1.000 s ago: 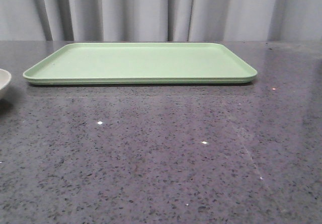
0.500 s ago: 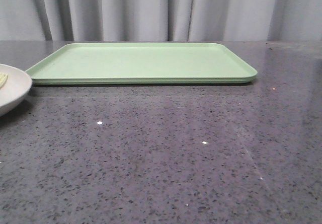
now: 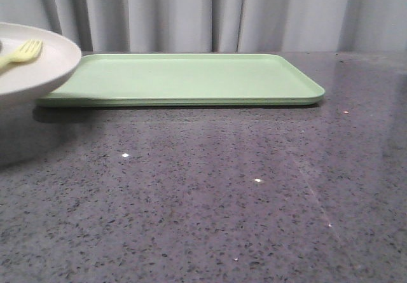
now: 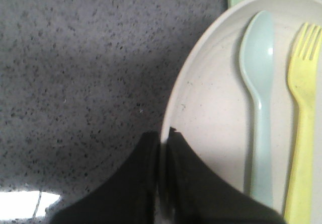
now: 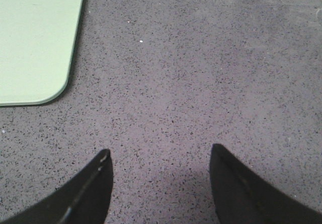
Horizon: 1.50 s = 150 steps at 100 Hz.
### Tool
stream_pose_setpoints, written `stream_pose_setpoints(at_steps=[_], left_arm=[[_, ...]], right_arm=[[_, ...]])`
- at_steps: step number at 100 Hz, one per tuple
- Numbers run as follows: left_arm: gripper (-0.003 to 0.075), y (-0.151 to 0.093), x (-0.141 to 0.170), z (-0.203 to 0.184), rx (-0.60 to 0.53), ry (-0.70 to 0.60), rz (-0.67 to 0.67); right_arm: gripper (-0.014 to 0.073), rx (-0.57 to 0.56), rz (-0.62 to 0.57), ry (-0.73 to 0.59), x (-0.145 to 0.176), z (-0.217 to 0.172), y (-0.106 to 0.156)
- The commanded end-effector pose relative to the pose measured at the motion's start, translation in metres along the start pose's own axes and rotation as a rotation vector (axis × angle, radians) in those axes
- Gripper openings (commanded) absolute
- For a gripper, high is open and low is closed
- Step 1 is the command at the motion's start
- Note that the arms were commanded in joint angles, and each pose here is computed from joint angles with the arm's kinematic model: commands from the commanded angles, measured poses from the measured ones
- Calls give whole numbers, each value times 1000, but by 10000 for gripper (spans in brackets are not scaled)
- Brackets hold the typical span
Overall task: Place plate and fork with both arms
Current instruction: 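Lift the cream plate with the left gripper and carry it over the tray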
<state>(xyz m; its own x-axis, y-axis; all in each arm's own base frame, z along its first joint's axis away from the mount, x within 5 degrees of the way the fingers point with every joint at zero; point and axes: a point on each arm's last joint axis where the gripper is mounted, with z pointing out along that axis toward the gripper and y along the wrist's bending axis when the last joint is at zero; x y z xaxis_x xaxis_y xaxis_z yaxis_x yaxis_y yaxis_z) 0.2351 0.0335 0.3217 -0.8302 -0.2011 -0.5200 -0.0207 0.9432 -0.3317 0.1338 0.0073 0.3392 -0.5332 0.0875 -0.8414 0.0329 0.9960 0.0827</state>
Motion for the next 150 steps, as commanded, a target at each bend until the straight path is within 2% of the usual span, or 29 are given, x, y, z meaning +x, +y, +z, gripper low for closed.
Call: stream_pose_setpoints(at_steps=[1, 28, 64, 92, 117, 133, 150], left_arm=[[-21, -21, -19, -19, 59, -131, 12], [-21, -64, -62, -7, 148, -162, 67], [-21, -127, -106, 60, 231, -108, 123], [-21, -166, -121, 102, 291, -66, 62], [-21, -178, -120, 125, 287, -51, 11], [-21, -178, -120, 127, 248, -72, -16], [-21, -177, -116, 136, 237, -33, -20]], right_arm=[[437, 3, -22, -95, -15, -6, 0], [437, 3, -22, -95, -15, -6, 0], [437, 3, -22, -95, -15, -6, 0], [437, 3, -22, -95, -15, -6, 0], [437, 2, -22, -98, -15, -6, 0], [437, 2, -22, -99, -15, -6, 0], [437, 2, -23, -99, -15, -6, 0]])
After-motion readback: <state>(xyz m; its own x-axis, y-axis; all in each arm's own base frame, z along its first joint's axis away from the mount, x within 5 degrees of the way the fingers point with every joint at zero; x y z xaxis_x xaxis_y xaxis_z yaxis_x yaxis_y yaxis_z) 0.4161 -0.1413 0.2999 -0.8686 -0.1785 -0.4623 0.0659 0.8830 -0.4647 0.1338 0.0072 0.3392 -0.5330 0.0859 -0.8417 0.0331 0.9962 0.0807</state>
